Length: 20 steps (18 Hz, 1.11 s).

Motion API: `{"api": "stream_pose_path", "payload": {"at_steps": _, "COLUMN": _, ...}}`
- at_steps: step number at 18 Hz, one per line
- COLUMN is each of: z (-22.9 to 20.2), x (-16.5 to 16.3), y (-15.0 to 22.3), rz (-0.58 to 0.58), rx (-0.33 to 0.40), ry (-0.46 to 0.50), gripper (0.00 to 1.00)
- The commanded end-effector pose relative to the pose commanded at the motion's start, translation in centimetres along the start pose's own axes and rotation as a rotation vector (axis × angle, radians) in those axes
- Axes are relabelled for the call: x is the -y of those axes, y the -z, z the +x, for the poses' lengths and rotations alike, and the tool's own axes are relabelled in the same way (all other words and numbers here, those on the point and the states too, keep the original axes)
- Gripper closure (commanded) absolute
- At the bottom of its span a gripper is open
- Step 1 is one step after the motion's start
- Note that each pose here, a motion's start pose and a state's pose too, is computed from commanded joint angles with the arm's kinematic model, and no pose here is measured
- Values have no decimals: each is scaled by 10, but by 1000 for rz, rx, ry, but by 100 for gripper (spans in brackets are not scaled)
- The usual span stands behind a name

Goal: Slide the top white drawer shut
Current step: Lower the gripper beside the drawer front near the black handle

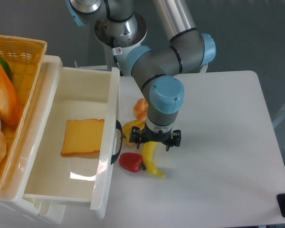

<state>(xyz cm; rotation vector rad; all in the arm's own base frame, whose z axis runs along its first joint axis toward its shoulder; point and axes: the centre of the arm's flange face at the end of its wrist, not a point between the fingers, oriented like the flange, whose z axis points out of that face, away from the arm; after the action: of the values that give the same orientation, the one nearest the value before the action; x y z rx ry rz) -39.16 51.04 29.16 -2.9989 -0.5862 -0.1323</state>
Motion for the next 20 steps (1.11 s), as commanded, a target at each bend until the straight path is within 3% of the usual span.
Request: {"api": "stream_pose_path", "payload": {"at_steps": 20, "z": 12, "x": 2, "y": 4, "rz": 10, "rx": -38, "ry": -8, "gripper": 0}}
